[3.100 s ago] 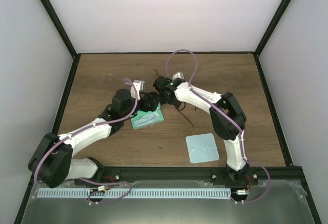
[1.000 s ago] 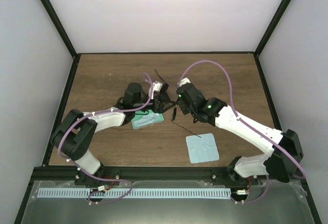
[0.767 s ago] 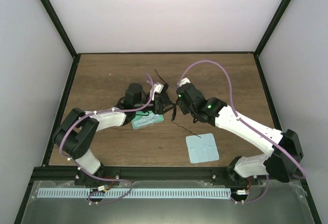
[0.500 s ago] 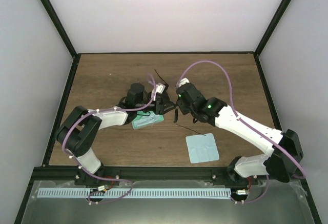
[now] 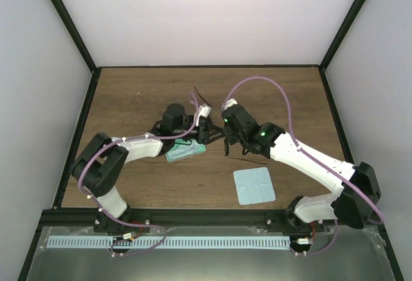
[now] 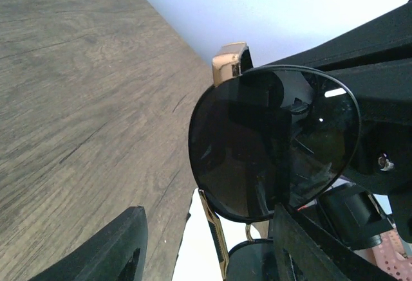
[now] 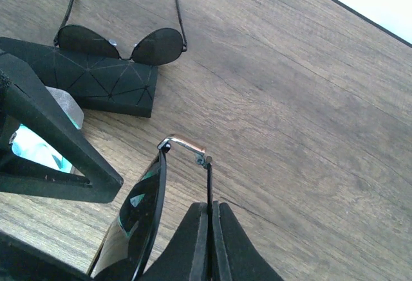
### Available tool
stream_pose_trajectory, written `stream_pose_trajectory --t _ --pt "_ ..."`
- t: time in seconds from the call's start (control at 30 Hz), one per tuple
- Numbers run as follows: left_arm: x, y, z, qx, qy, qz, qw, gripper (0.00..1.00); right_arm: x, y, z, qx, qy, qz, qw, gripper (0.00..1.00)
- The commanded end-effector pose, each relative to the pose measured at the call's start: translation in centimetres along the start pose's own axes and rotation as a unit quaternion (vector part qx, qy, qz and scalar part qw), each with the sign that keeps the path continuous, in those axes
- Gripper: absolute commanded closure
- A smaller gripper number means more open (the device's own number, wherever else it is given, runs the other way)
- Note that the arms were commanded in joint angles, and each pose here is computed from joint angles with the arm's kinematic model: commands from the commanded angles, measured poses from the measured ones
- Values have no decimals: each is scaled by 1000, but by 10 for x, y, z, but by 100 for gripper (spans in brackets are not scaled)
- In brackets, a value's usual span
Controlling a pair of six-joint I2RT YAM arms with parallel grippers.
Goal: Organize the sunglasses
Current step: Fold the sunglasses at the center of the board.
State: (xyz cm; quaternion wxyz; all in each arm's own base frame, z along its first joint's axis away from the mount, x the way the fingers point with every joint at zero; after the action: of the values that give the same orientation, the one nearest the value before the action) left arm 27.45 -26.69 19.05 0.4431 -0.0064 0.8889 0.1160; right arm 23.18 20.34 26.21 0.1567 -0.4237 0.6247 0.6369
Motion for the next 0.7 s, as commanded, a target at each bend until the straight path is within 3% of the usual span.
stream_pose_trajectory --t 0.0,0.2,0.47,0.67 --pt "-1 -6 -6 16 -18 -1 1000 43 -16 7 4 -15 -21 -36 999 99" --pt "5 -5 -5 8 -14 1 1000 39 -23 12 5 -28 -32 -47 998 99" --pt "5 -8 -5 4 -13 -2 1000 62 -27 24 4 -57 -53 -61 995 99" --pt "4 -10 -5 0 -14 -5 1000 67 -24 20 12 -93 -70 -48 992 99"
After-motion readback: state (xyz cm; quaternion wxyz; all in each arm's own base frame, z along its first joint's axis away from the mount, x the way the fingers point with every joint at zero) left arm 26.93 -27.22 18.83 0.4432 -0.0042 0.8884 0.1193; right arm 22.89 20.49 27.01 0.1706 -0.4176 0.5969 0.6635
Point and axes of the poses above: each gripper's point midway between its finger pads, its own y axis back along the fingers, its own z axis along the line the jaws close on, x = y × z, the point moved 9 cm from there along y, back along the fingers, and after that the axes turned 8 degrees about -y, right-handed, at the moved point
